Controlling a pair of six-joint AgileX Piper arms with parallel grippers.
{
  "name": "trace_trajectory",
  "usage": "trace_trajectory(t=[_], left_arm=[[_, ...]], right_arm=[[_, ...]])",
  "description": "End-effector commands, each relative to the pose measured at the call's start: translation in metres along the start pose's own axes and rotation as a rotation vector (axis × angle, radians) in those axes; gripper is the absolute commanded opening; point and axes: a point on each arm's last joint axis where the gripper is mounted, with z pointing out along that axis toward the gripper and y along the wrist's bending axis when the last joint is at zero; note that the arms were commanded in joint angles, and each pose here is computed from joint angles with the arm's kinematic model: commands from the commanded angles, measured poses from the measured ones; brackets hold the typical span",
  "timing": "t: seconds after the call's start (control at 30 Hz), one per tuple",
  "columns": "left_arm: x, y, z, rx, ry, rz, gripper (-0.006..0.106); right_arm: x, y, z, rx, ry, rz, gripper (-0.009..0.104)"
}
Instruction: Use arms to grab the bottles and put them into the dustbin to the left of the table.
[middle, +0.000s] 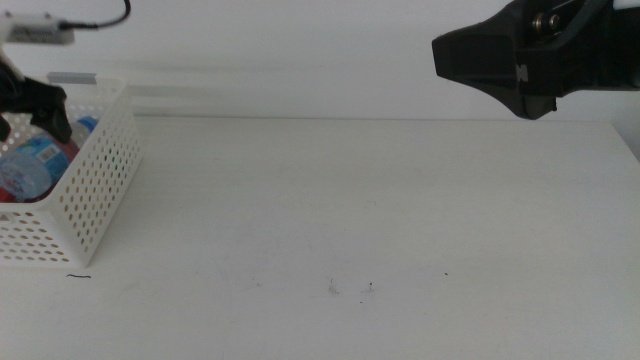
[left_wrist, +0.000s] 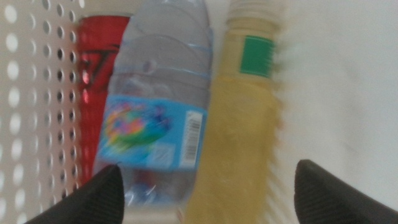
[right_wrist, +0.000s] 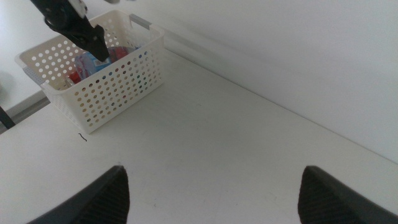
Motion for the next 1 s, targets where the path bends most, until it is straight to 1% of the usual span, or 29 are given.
trace_trajectory(t=[0.0, 0.1, 0.2, 0.23, 0.37, 0.43, 0.47, 0.57, 0.67, 0.73, 0.97], left_arm=[[0.007, -0.016, -0.027, 0.021, -0.021, -0.028, 0.094], [0.020, -0.039, -0.055, 0.006, -0.109, 0.008, 0.094], [0.040, -0.074, -0.096, -0.007, -0.304, 0.071, 0.094], [0.048, -0.087, -0.104, 0.003, -0.358, 0.097, 0.094], [0.092, -0.133, -0.145, 0.032, -0.636, 0.206, 0.094], [0.117, -0.147, -0.157, 0.051, -0.743, 0.240, 0.094], [0.142, -0.154, -0.168, 0.070, -0.833, 0.257, 0.094], [0.170, -0.155, -0.179, 0.100, -0.908, 0.233, 0.094], [0.186, -0.154, -0.190, 0.104, -0.927, 0.239, 0.094], [0.193, -0.153, -0.195, 0.105, -0.933, 0.244, 0.094], [0.211, -0.151, -0.218, 0.098, -1.051, 0.241, 0.094]], right_arm=[[-0.003, 0.000, -0.004, 0.001, -0.019, -0.011, 0.088], [-0.003, 0.000, -0.004, 0.001, -0.019, -0.011, 0.088], [-0.003, 0.000, -0.004, 0.001, -0.019, -0.011, 0.088], [-0.003, 0.000, -0.004, 0.001, -0.019, -0.011, 0.088], [-0.003, 0.000, -0.004, 0.001, -0.019, -0.011, 0.088], [-0.003, 0.000, -0.004, 0.001, -0.019, -0.011, 0.088], [-0.003, 0.000, -0.004, 0.001, -0.019, -0.011, 0.088], [-0.003, 0.000, -0.004, 0.001, -0.019, -0.011, 0.088], [-0.003, 0.000, -0.004, 0.001, -0.019, -0.011, 0.088], [-0.003, 0.000, -0.004, 0.001, -0.019, -0.011, 0.088], [-0.003, 0.000, -0.004, 0.001, -0.019, -0.011, 0.088]])
